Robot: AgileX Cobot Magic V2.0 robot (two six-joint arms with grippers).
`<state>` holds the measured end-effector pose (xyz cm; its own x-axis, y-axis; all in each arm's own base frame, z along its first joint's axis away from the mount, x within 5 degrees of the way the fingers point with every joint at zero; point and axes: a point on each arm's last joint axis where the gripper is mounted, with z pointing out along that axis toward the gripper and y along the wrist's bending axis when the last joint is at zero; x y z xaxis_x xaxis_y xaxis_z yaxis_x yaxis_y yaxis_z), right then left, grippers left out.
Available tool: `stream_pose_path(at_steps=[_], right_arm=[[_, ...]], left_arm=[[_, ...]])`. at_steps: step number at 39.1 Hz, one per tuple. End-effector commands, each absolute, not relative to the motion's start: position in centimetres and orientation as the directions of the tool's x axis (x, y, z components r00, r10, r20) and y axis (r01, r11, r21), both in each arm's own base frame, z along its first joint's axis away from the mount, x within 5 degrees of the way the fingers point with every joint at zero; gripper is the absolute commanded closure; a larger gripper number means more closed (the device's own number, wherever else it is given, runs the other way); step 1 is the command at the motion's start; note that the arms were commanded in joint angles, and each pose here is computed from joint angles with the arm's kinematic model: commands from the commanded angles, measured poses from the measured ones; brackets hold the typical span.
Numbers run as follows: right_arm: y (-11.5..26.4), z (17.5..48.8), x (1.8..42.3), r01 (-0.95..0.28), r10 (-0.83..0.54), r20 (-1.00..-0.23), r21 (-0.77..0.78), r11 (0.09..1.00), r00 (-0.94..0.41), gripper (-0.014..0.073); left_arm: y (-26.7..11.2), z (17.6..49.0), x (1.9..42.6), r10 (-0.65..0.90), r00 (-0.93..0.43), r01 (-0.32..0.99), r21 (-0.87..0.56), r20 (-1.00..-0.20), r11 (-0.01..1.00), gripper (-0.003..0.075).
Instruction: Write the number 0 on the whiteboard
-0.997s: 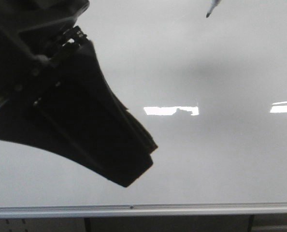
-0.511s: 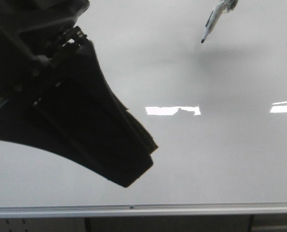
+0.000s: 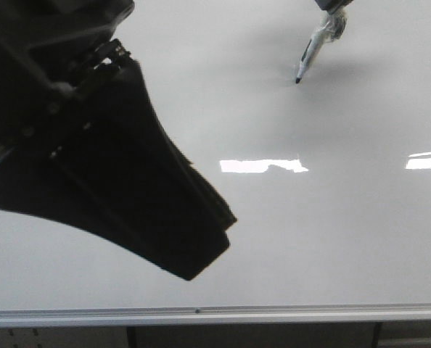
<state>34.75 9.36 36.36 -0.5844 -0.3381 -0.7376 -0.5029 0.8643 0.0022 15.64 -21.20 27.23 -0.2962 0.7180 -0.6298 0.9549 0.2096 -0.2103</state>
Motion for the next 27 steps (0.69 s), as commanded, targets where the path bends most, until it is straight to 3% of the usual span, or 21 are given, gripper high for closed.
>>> stream_pose_path(at_steps=[1,27], right_arm=[[9.1,38.9,34.5,-0.484,-0.300,-0.805,-0.019,0.875,-0.512,0.0654],[8.9,36.1,36.0,-0.489,-0.346,-0.731,-0.020,0.872,-0.588,0.0654]], left_arm=[[-21.5,29.2,15.5,0.657,-0.297,0.955,-0.206,-0.693,0.214,0.0122],[-21.5,29.2,15.5,0.657,-0.297,0.955,-0.206,-0.693,0.214,0.0122]])
